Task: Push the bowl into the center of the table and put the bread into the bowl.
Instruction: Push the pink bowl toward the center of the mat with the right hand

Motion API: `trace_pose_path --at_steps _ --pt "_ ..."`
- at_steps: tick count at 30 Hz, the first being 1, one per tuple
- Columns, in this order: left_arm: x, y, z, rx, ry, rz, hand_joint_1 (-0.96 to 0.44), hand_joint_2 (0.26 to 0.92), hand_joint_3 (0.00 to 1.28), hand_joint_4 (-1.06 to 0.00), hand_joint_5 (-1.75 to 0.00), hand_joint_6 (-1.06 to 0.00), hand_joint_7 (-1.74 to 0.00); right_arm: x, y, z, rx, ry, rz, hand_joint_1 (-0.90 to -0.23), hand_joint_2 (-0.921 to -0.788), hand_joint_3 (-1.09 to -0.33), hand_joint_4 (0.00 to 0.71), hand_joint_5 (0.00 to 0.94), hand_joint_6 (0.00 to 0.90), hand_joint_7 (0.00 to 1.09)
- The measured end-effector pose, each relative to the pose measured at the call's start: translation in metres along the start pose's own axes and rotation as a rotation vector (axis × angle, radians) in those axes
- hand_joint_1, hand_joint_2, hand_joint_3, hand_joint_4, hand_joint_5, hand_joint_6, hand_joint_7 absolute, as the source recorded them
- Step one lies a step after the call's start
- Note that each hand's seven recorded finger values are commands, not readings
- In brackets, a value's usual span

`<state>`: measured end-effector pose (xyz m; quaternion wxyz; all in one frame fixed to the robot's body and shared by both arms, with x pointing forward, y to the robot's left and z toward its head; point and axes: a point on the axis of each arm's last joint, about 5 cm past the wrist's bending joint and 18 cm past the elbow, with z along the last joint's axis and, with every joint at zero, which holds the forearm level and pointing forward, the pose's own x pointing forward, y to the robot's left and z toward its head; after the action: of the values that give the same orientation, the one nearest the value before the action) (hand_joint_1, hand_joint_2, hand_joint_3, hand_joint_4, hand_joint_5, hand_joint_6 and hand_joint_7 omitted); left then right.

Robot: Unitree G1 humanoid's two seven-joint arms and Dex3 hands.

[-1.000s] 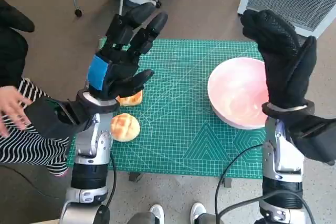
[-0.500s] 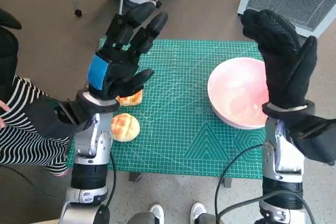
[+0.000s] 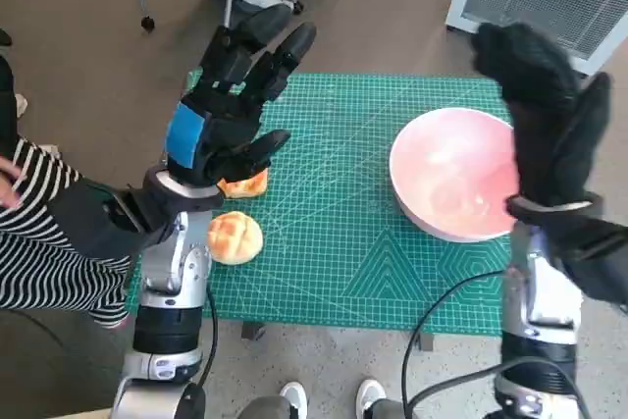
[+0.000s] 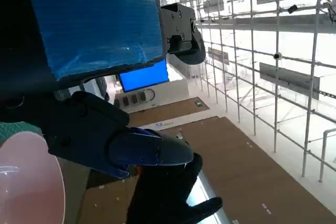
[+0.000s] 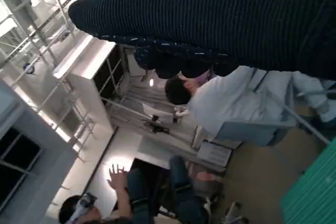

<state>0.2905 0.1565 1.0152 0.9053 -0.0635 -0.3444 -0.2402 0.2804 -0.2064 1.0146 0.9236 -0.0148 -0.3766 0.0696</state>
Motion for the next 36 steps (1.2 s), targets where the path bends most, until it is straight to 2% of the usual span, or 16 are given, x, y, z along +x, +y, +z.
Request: trace_pose_path --at_steps 5,10,18,24,28,33,36 --pt "-0.001 0.001 0.000 0.002 0.003 0.002 -0.58 0.921 0.27 -0.17 -0.19 0.00 -0.65 -0.0085 -0.023 -0.004 -0.104 0.029 -0.105 -0.750 -0.921 -0.799 0.179 0.000 0.011 0.54" --pt "-0.002 0.001 -0.001 0.002 0.007 0.003 -0.59 0.921 0.27 -0.17 -0.19 0.00 -0.64 -0.0176 -0.044 -0.013 -0.180 0.070 -0.223 -0.740 -0.921 -0.834 0.145 0.000 0.001 0.53" --pt "-0.003 0.002 -0.001 0.003 0.007 -0.003 -0.59 0.921 0.27 -0.17 -0.20 0.00 -0.63 -0.0331 -0.071 -0.030 -0.211 0.192 -0.378 -0.675 -0.921 -0.916 0.103 0.009 -0.001 0.49" --pt "-0.004 0.004 0.000 0.003 0.005 -0.005 -0.60 0.921 0.26 -0.17 -0.20 0.00 -0.63 -0.0452 -0.081 -0.045 -0.185 0.332 -0.471 -0.654 -0.921 -0.949 0.094 0.005 -0.001 0.45" --pt "-0.006 0.006 0.000 0.007 0.006 0.001 -0.60 0.921 0.26 -0.17 -0.19 0.00 -0.62 -0.0562 -0.084 -0.057 -0.123 0.451 -0.544 -0.657 -0.921 -0.948 0.094 0.005 0.000 0.43" --pt "-0.011 0.008 0.000 0.014 0.015 0.012 -0.59 0.921 0.25 -0.17 -0.19 0.00 -0.62 -0.0696 -0.079 -0.069 -0.060 0.586 -0.588 -0.669 -0.921 -0.935 0.105 0.010 0.015 0.44" --pt "-0.012 0.009 -0.001 0.017 0.020 0.015 -0.59 0.921 0.25 -0.17 -0.19 0.00 -0.61 -0.0728 -0.073 -0.075 -0.018 0.632 -0.599 -0.673 -0.921 -0.930 0.110 0.011 0.019 0.44"
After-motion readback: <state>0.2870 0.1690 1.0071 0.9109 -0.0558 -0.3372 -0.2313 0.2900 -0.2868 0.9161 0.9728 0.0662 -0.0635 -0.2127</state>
